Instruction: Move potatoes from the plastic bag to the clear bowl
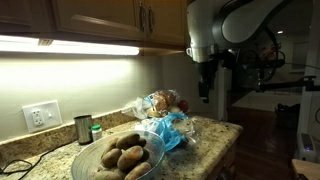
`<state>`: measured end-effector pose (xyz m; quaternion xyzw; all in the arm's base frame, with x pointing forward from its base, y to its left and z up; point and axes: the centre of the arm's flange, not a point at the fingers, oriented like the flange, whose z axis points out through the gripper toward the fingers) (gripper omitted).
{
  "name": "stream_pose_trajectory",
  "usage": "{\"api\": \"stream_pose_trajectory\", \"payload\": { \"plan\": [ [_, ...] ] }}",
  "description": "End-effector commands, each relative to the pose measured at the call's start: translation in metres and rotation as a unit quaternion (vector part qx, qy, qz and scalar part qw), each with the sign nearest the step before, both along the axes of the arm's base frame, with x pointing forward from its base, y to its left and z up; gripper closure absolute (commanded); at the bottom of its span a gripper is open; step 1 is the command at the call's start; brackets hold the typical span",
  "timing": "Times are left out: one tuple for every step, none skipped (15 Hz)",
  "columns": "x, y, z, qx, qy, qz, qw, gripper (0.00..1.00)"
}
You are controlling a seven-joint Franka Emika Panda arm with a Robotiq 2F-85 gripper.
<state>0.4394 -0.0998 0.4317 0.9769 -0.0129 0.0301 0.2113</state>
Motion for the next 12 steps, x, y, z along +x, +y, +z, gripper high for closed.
{"api": "stream_pose_trajectory", "payload": {
  "plan": [
    [0.014,-0.021,-0.018,-0.017,0.002,0.049,0.9987,0.00],
    [0.017,-0.026,-0.024,-0.014,0.006,0.063,0.9979,0.00],
    [0.019,-0.029,-0.027,-0.013,0.012,0.075,0.9971,0.00],
    [0.021,-0.033,-0.032,-0.007,0.018,0.088,0.9959,0.00],
    [0.023,-0.036,-0.037,-0.004,0.025,0.100,0.9946,0.00],
    [0.025,-0.039,-0.042,0.001,0.033,0.114,0.9929,0.00],
    [0.027,-0.041,-0.046,0.006,0.040,0.129,0.9909,0.00],
    [0.029,-0.042,-0.049,0.012,0.046,0.143,0.9886,0.00],
    [0.031,-0.043,-0.052,0.018,0.051,0.157,0.9860,0.00],
    [0.034,-0.042,-0.055,0.025,0.056,0.174,0.9828,0.00],
    [0.037,-0.040,-0.059,0.035,0.061,0.191,0.9790,0.00],
    [0.040,-0.039,-0.062,0.046,0.065,0.209,0.9745,0.00]
  ]
}}
